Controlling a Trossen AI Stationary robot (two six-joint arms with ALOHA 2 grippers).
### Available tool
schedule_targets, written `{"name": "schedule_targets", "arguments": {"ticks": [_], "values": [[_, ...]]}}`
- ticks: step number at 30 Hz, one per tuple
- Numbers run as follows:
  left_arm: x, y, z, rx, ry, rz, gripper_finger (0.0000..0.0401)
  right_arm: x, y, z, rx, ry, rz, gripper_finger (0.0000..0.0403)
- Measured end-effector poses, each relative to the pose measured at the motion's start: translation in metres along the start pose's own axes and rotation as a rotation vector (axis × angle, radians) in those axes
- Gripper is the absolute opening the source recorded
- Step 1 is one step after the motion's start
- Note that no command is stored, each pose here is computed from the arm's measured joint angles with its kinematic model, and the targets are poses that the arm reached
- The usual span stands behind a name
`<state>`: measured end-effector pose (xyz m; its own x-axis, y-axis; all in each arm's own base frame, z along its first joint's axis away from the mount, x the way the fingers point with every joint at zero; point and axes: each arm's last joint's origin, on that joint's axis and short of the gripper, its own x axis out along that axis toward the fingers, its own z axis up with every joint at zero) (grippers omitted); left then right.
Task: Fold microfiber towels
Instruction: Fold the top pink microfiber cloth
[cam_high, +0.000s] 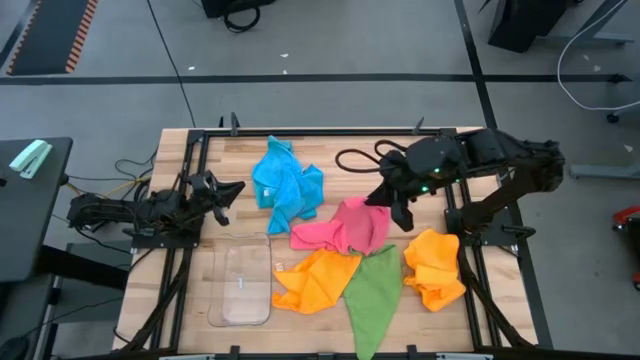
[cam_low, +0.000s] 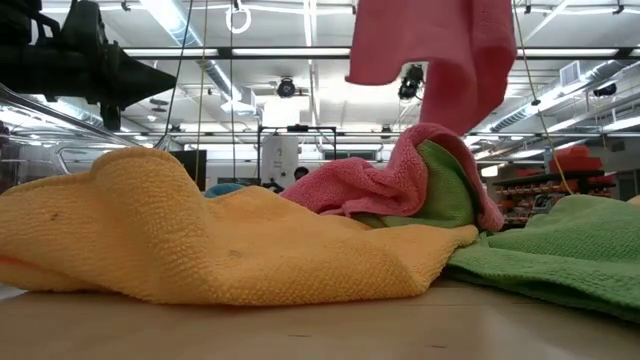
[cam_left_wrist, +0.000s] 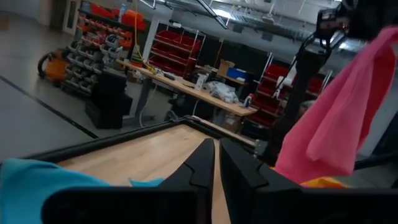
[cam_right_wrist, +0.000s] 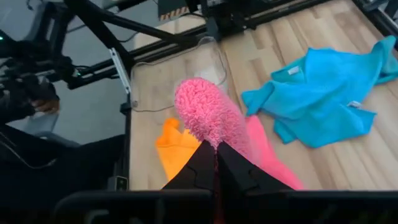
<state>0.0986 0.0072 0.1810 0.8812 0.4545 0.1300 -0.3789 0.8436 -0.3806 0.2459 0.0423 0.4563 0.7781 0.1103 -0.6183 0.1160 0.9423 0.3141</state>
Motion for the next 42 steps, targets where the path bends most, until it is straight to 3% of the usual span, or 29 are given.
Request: {"name": "schedule_targets", "arguments": {"ticks": [7, 13, 21, 28, 32, 42], "values": [[0.0, 0.0, 0.0, -0.042, -0.001, -0.001, 0.0028, 0.023, -0.026, -0.001, 0.022, 0.033, -0.132, 0.001], [0.0, -0.003, 0.005, 0.012, -0.031, -0.072, 0.0021, 0.044, -0.05, -0.008, 0.003, 0.045, -0.278, 0.001], [0.0, -0.003, 0.004, 0.074, -0.024, -0.069, 0.0014, 0.092, -0.085, -0.037, -0.044, 0.105, -0.344, 0.001], [0.001, -0.003, 0.0, 0.116, 0.008, -0.073, 0.0019, 0.113, -0.115, -0.059, -0.049, 0.153, -0.4, 0.001], [0.004, -0.005, -0.005, 0.135, 0.064, -0.115, 0.0014, 0.117, -0.12, -0.062, -0.068, 0.158, -0.402, 0.001], [0.022, -0.014, -0.011, 0.181, 0.136, -0.095, 0.0019, 0.117, -0.118, -0.055, -0.119, 0.101, -0.377, 0.001]]}}
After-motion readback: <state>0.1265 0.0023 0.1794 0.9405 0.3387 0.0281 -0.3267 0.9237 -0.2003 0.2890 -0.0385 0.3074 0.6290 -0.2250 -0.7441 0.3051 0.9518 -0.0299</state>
